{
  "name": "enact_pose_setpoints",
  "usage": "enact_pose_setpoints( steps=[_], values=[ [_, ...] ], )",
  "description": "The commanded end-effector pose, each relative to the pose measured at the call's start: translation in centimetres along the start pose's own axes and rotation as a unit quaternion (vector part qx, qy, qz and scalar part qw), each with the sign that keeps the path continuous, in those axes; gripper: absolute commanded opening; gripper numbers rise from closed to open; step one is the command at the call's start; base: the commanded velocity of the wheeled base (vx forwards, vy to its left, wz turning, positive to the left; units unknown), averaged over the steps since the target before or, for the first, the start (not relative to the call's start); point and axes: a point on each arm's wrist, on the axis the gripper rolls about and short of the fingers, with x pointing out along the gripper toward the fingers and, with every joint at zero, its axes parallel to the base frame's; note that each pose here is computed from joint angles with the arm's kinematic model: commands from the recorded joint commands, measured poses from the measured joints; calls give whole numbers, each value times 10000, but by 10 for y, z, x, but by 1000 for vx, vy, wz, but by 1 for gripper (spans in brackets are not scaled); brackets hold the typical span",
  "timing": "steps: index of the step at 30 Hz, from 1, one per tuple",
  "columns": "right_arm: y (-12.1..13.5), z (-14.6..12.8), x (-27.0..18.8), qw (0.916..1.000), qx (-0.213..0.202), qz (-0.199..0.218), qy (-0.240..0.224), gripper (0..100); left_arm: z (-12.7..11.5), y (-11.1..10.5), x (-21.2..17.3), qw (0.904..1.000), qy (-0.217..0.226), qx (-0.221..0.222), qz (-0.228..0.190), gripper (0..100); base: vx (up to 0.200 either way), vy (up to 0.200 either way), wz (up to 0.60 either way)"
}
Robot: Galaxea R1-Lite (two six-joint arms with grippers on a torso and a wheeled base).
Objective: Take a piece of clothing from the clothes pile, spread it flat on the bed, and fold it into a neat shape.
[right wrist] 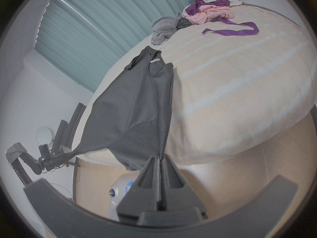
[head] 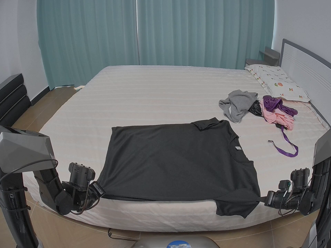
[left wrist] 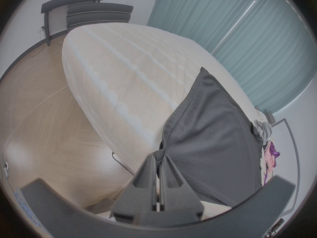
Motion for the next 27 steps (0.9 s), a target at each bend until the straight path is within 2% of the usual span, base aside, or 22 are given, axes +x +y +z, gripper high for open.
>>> enact_pose_setpoints(
  steps=[1, 10, 17, 27],
  values=[
    [1, -6, -9, 9999, -43, 7, 100, 0, 0, 3, -3, 10000, 6, 65, 32, 0, 0, 0, 0],
    [-8, -10, -15, 9996, -43, -162, 212, 0, -6, 15, -8, 9987, 135, 437, 213, 0, 0, 0, 0],
    [-14, -20, -21, 9968, -203, -347, 693, 0, -12, 25, -13, 9963, 276, 738, 353, 0, 0, 0, 0],
    [-10, -23, -32, 9945, -312, -386, 922, 0, -15, 32, -25, 9929, 417, 1057, 357, 0, 0, 0, 0]
  ],
)
